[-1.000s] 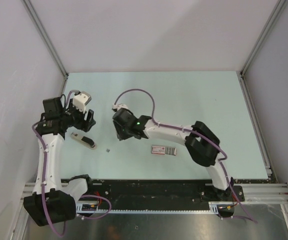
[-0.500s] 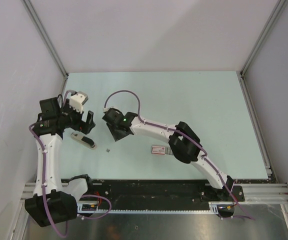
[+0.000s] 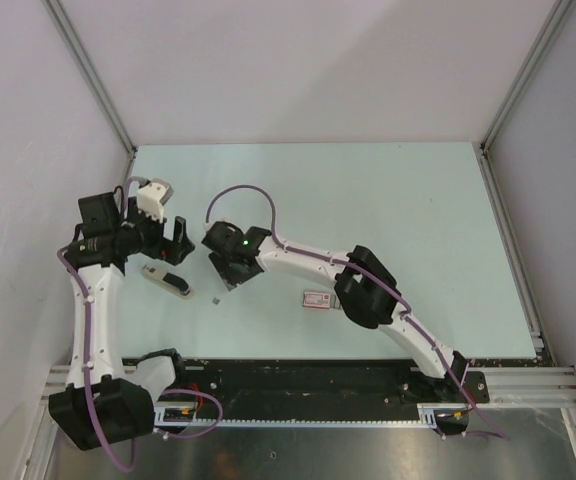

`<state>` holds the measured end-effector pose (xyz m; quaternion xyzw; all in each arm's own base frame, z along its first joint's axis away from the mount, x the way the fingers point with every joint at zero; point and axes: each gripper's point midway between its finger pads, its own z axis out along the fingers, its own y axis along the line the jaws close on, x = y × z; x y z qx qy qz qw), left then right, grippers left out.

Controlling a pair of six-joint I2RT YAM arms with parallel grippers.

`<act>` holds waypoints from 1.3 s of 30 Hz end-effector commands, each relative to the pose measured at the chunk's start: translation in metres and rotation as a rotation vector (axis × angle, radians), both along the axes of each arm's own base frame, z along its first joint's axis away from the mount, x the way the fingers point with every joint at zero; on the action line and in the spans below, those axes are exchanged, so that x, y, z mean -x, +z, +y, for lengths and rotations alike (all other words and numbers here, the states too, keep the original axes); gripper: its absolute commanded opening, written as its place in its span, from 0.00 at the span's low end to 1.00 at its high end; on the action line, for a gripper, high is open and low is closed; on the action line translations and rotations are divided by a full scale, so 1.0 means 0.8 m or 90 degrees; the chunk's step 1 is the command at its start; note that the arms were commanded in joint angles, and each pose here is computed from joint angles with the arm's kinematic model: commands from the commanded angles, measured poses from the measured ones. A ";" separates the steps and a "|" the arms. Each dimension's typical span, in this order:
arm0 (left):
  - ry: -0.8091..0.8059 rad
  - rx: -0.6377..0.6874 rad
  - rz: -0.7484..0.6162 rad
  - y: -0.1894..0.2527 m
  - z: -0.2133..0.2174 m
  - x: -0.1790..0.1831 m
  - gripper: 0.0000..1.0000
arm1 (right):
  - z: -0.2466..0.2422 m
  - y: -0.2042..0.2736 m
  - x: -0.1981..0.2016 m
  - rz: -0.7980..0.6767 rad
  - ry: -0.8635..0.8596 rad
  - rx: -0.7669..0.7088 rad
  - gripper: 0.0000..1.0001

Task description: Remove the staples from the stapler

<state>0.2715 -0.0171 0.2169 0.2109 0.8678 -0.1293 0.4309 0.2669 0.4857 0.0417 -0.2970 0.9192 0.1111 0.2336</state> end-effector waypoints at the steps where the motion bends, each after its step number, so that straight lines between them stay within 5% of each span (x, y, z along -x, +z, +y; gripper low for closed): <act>1: 0.026 0.047 -0.019 0.028 -0.001 -0.010 0.99 | 0.015 0.058 -0.008 -0.053 0.008 -0.044 0.61; 8: 0.115 0.075 -0.035 0.056 0.032 -0.020 0.99 | 0.021 0.143 -0.005 -0.129 0.032 -0.129 0.61; 14: 0.162 0.073 -0.060 0.075 0.054 -0.019 0.99 | 0.071 0.180 0.047 -0.154 0.220 -0.228 0.63; 23: 0.181 0.074 -0.066 0.074 0.056 -0.009 0.99 | 0.147 0.148 0.092 -0.150 0.411 -0.291 0.71; 39: 0.209 0.122 -0.054 0.083 0.065 -0.016 0.99 | 0.195 0.075 0.060 -0.202 0.399 -0.291 0.70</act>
